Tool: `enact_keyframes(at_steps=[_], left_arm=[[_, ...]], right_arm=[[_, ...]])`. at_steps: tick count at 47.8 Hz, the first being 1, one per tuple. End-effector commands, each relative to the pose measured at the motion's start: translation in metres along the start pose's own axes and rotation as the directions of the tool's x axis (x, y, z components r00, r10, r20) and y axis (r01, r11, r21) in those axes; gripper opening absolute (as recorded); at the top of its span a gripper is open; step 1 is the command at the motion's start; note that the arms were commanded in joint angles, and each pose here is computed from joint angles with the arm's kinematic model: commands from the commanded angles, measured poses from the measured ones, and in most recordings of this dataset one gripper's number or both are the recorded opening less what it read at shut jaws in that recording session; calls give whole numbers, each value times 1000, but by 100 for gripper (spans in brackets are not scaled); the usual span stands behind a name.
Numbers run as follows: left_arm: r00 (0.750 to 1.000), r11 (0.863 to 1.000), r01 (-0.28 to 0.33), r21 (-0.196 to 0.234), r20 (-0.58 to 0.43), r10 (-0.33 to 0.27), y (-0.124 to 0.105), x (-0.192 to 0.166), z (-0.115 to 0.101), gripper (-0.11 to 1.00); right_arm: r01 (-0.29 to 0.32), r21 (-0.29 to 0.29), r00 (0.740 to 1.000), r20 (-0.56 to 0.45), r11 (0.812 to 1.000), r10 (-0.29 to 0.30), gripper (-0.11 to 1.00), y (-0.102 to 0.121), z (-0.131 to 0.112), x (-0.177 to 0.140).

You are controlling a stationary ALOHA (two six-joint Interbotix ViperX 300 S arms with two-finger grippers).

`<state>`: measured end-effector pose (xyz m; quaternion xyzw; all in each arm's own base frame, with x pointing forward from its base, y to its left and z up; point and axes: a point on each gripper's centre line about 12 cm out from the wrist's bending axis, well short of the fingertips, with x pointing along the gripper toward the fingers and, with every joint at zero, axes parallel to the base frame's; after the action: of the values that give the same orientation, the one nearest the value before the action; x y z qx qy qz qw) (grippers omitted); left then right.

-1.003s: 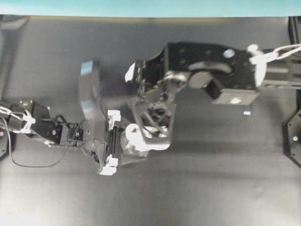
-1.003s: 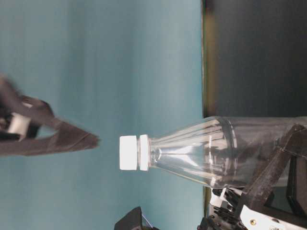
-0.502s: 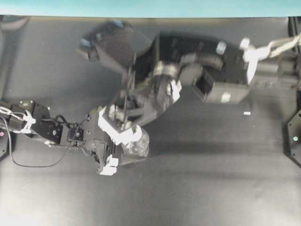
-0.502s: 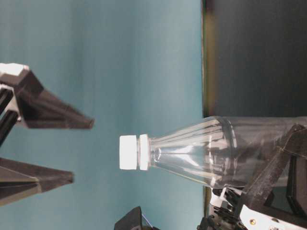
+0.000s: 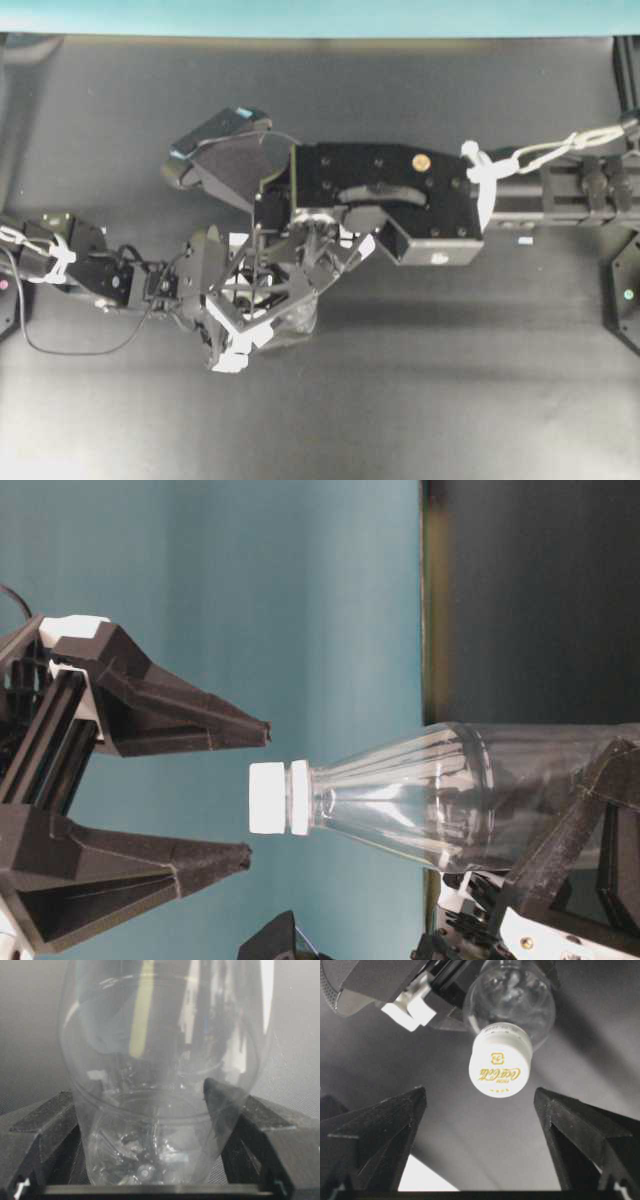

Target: Open the bottle cap by holding the bottle with the left arm and twisting the cap with the right arm.

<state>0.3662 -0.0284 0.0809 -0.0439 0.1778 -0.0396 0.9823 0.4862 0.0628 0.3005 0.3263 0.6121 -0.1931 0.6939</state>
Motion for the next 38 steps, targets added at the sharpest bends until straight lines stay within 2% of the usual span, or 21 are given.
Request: enact_keyframes(at_steps=[1, 32, 38], left_arm=[[1000, 1000, 8, -2, -1, -8, -3, 1, 1, 82], [1000, 1000, 8, -2, -2, -8, -3, 0, 0, 82], [1000, 1000, 8, -2, -2, -8, -3, 0, 0, 82]], right_arm=[[0, -13, 1000, 12, 1000, 1, 84, 4, -3, -1], [16, -5, 1000, 13, 1000, -16, 78, -3, 7, 6], [22, -7, 1000, 8, 1000, -22, 70, -3, 8, 11]])
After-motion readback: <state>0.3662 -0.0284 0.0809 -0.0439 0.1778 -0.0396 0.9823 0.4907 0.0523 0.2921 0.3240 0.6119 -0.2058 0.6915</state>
